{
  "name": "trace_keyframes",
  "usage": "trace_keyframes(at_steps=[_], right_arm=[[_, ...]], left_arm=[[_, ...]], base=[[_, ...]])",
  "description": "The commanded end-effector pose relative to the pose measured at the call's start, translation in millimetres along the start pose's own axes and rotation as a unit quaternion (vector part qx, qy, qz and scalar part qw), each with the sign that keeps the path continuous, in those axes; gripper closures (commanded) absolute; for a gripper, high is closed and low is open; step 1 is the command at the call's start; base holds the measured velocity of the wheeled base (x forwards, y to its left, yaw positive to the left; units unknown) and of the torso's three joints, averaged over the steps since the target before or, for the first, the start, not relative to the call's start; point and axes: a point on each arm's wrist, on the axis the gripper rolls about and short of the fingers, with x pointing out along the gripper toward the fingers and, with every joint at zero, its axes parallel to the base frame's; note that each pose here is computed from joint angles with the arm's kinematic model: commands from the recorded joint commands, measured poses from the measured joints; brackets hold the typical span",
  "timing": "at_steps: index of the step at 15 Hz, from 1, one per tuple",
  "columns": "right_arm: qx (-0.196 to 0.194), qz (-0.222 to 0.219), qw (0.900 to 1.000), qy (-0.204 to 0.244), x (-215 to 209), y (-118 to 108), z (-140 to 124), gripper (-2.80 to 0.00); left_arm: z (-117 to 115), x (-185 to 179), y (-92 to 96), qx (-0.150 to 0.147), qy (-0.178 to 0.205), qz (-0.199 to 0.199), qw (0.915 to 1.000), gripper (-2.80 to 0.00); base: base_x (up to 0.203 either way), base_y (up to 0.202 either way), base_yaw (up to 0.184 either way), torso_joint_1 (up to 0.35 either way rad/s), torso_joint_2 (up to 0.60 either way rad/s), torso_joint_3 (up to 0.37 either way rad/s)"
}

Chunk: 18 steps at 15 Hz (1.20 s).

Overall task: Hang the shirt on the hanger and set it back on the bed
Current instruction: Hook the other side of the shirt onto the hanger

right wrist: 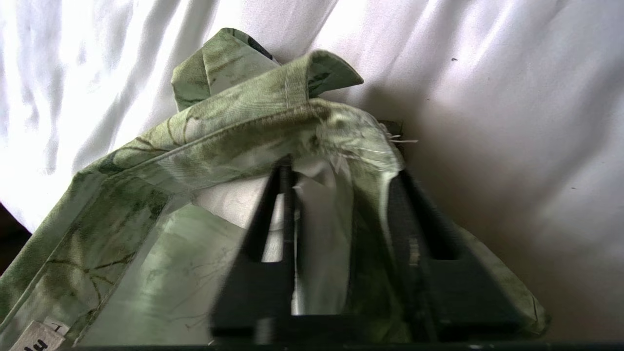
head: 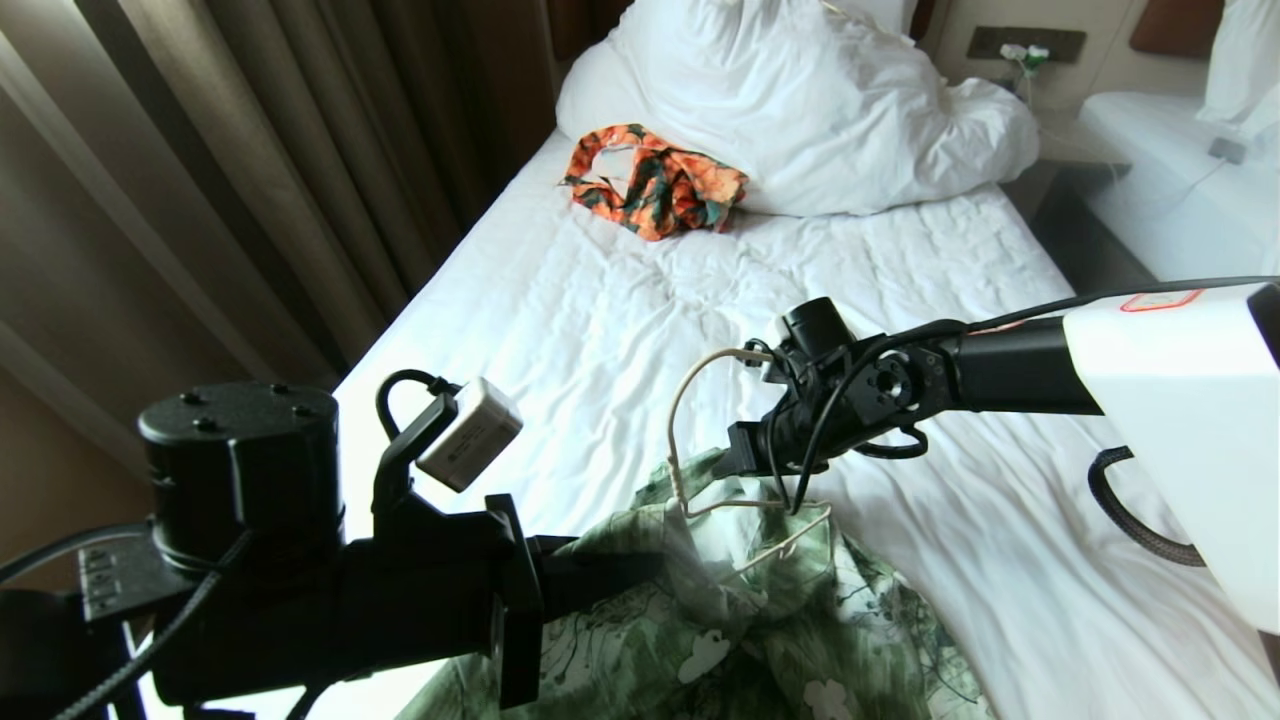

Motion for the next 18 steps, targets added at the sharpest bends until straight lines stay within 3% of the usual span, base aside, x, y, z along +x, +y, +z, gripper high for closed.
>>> trace_keyframes(at_steps=[1, 3, 10, 15, 18], right_arm=[[0.002, 0.001, 1.0, -0.001, -2.7, 1.4, 0.2, 0.0], [0.003, 0.001, 1.0, -0.002, -6.3, 1.6, 0.3, 0.0], [0.074, -0.02, 0.996, -0.041, -38.5, -24.3, 15.4, 0.0], [0.083, -0.047, 0.994, -0.057, -49.9, -30.3, 17.9, 0.0], [0.082, -0.045, 0.994, -0.061, -60.0, -27.5, 16.7, 0.0]], left_arm=[[-0.4, 2.9, 0.5, -0.001, 0.002, -0.003, 1.0, 0.0], [0.4, 5.9, -1.0, 0.003, -0.002, -0.009, 1.0, 0.0], [7.5, -2.5, -6.0, 0.002, -0.024, -0.008, 0.9997, 0.0], [28.0, -25.8, -18.2, -0.006, -0.082, 0.005, 0.9966, 0.0], [27.1, -27.6, -18.8, -0.006, -0.083, 0.013, 0.9964, 0.0]], base=[[0.0, 0.0, 0.0, 0.0, 0.0, 0.0], [0.0, 0.0, 0.0, 0.0, 0.0, 0.0], [0.0, 0.0, 0.0, 0.0, 0.0, 0.0], [0.0, 0.0, 0.0, 0.0, 0.0, 0.0], [0.0, 0.0, 0.0, 0.0, 0.0, 0.0]])
